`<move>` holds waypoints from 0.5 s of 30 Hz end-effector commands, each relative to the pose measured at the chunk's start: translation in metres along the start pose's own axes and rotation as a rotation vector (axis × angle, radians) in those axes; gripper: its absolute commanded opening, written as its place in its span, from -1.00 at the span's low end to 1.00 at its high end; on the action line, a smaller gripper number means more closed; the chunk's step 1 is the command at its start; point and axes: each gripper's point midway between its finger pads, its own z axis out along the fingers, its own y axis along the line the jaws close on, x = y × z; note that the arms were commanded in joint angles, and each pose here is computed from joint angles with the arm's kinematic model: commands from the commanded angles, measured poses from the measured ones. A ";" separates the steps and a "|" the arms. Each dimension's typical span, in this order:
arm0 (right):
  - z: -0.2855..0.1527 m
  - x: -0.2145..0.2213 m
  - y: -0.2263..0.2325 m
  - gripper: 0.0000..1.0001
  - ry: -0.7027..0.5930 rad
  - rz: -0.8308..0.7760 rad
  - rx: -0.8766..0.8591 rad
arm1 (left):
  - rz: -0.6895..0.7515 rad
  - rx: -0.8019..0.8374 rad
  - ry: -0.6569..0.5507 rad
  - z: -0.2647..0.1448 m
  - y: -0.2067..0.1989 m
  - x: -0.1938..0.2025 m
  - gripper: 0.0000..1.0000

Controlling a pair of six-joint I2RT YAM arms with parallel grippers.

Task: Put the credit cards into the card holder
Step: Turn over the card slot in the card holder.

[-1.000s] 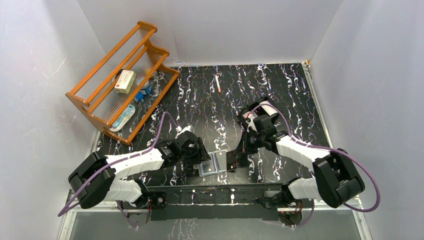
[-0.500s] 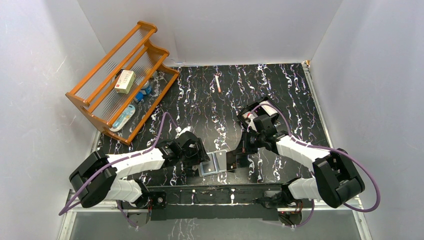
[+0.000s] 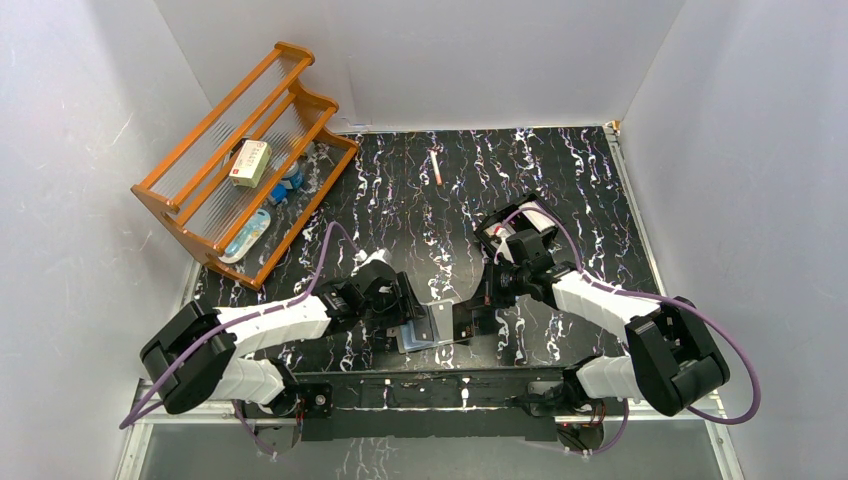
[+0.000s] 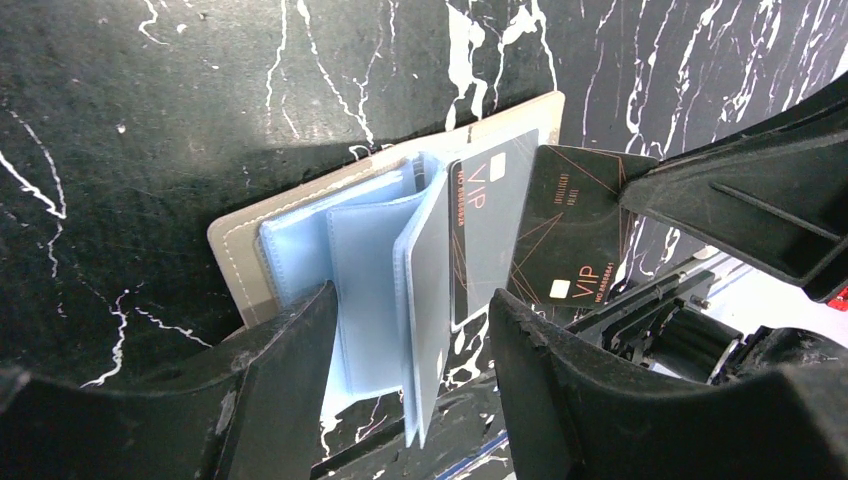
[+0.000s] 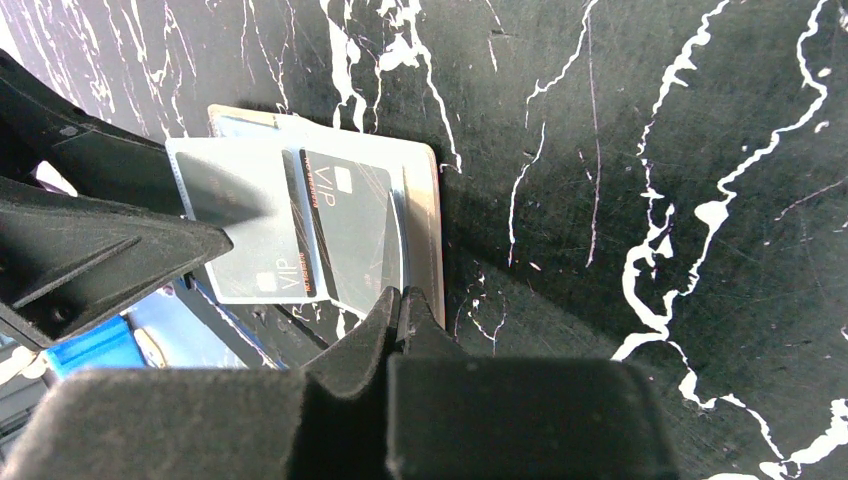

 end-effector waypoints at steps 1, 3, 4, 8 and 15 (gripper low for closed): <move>0.003 -0.003 -0.001 -1.00 -0.012 -0.032 -0.002 | 0.016 0.075 -0.013 -0.004 -0.022 -0.008 0.12; 0.003 -0.003 -0.001 -1.00 -0.012 -0.032 -0.001 | 0.022 0.101 -0.018 -0.006 -0.028 -0.009 0.12; 0.003 -0.003 -0.002 -1.00 -0.011 -0.032 -0.001 | 0.024 0.113 -0.022 -0.006 -0.030 -0.010 0.12; 0.003 -0.004 -0.001 -1.00 -0.013 -0.034 -0.003 | 0.035 0.173 -0.031 -0.006 -0.039 -0.011 0.12; 0.003 -0.004 -0.001 -1.00 -0.014 -0.033 -0.002 | 0.059 0.219 -0.039 -0.005 -0.042 -0.010 0.11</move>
